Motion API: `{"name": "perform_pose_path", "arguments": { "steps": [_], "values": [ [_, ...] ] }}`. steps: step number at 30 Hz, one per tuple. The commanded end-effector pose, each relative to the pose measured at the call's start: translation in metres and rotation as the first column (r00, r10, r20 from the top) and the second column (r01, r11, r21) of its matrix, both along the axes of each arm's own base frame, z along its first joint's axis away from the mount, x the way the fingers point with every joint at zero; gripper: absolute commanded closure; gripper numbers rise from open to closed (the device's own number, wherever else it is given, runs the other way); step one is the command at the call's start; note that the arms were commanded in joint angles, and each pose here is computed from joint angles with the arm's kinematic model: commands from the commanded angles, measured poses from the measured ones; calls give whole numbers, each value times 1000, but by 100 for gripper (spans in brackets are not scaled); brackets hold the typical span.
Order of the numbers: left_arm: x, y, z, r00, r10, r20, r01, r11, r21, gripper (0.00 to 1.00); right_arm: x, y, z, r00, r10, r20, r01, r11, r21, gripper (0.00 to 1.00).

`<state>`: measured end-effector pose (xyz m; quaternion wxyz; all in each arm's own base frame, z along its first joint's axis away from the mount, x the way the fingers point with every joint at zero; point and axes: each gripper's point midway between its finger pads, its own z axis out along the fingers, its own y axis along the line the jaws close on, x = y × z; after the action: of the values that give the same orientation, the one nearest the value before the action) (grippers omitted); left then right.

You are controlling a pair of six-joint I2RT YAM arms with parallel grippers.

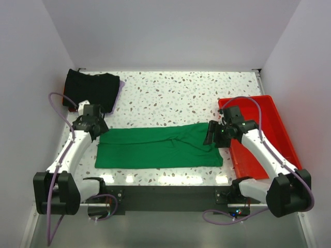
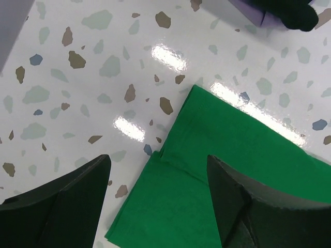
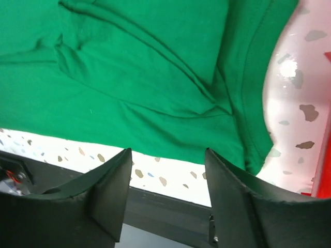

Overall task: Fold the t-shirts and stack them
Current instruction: Fold the tshirt

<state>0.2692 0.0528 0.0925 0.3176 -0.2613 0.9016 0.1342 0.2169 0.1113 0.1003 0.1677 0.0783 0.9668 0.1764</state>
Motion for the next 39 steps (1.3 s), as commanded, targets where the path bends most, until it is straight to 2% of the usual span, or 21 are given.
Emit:
{"name": "perform_pose_path", "arguments": {
  "steps": [1,3,4,5,10,15,21,32,36,39],
  "values": [
    [1,-2,8,999,21,37,-19,999,-33,20,2,5,11,999,17,46,-15,999,-35,36],
    [10,-11,11,998,-7,62,11,998,-57,20,14,12,14,997,33,70,-29,999,-46,35],
    [20,-23,7,997,-45,58,50,996,-71,20,42,36,22,989,77,123,-76,997,-16,35],
    [24,-27,10,996,-59,72,65,995,-71,20,42,36,22,989,79,124,-77,997,-16,35],
    [42,-58,1,989,-132,65,139,983,-121,20,92,71,32,968,123,217,-139,989,58,36],
    [46,-67,-1,987,-141,75,151,977,-149,19,122,96,21,959,176,222,-199,976,87,36],
    [42,-66,-9,987,-147,57,154,978,-142,19,129,116,-3,953,240,185,-261,960,99,36],
    [44,-68,-22,988,-152,29,155,976,-150,18,98,131,-39,942,323,90,-329,942,67,38],
    [45,-68,-24,987,-158,22,160,976,-148,18,93,132,-51,936,344,72,-347,937,35,42],
    [46,-68,-25,987,-161,22,163,976,-144,18,94,132,-58,930,361,66,-363,932,14,51]
  ]
}}
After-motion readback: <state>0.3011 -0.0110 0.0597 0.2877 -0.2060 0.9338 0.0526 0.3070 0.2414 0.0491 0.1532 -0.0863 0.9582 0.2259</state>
